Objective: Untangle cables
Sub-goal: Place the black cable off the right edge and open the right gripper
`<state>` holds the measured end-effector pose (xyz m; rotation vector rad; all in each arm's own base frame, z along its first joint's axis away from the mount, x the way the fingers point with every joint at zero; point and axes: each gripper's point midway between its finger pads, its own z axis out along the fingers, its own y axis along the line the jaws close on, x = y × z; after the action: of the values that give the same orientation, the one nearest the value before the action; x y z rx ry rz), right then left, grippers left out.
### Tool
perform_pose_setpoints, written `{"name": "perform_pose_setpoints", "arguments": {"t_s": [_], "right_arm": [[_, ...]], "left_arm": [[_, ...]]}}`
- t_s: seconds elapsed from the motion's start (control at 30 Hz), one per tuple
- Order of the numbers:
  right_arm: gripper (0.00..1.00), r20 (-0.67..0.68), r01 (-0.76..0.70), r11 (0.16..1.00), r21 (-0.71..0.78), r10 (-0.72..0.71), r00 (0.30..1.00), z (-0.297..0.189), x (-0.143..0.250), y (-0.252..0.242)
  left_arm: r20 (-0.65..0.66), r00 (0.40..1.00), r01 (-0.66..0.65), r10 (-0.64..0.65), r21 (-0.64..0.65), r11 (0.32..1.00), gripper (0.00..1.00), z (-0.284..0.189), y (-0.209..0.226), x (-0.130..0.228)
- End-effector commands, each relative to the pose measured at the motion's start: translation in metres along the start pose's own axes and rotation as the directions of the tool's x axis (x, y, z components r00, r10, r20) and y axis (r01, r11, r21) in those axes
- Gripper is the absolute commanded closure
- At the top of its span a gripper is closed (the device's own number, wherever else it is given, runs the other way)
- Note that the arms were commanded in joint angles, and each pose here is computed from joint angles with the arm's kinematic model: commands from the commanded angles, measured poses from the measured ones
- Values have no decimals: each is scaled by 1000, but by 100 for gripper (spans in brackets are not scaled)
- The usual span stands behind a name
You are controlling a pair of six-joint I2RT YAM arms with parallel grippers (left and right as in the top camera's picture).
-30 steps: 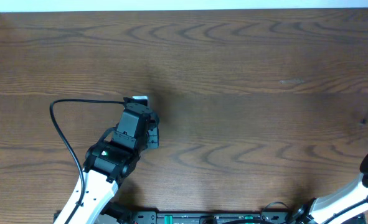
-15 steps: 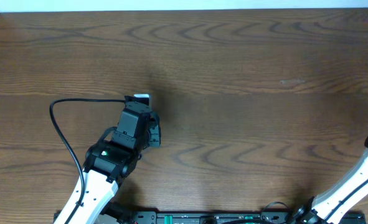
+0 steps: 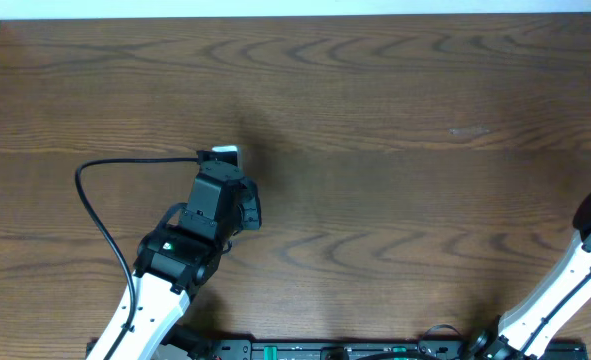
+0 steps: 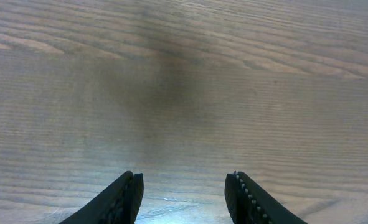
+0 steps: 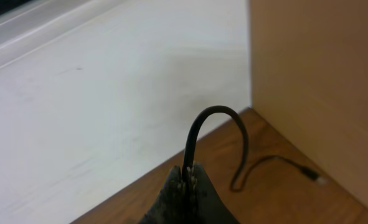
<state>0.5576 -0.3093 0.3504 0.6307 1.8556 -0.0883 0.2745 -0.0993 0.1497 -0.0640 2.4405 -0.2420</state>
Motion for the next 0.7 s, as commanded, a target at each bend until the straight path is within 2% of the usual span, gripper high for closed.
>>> {"name": "perform_pose_setpoints", "arguments": {"t_s": [0.0,0.1,0.27,0.47,0.67], "right_arm": [[99,-26,86,994,-62,-88,996,16,17,23],[99,-32,148,988,-52,-149,988,23,25,32],[99,-55,179,972,153,-173,983,31,34,8],[99,-100,192,894,404,-165,981,30,44,-48],[99,-153,182,846,502,-121,981,28,58,-97]], "left_arm": [[9,1000,26,-26,8,1000,53,-2,0,-1],[8,1000,26,-26,8,1000,53,-2,0,-1],[9,1000,26,-26,8,1000,53,-2,0,-1],[8,1000,26,-26,8,1000,53,-2,0,-1],[7,1000,25,-25,7,1000,53,-2,0,-1]]}}
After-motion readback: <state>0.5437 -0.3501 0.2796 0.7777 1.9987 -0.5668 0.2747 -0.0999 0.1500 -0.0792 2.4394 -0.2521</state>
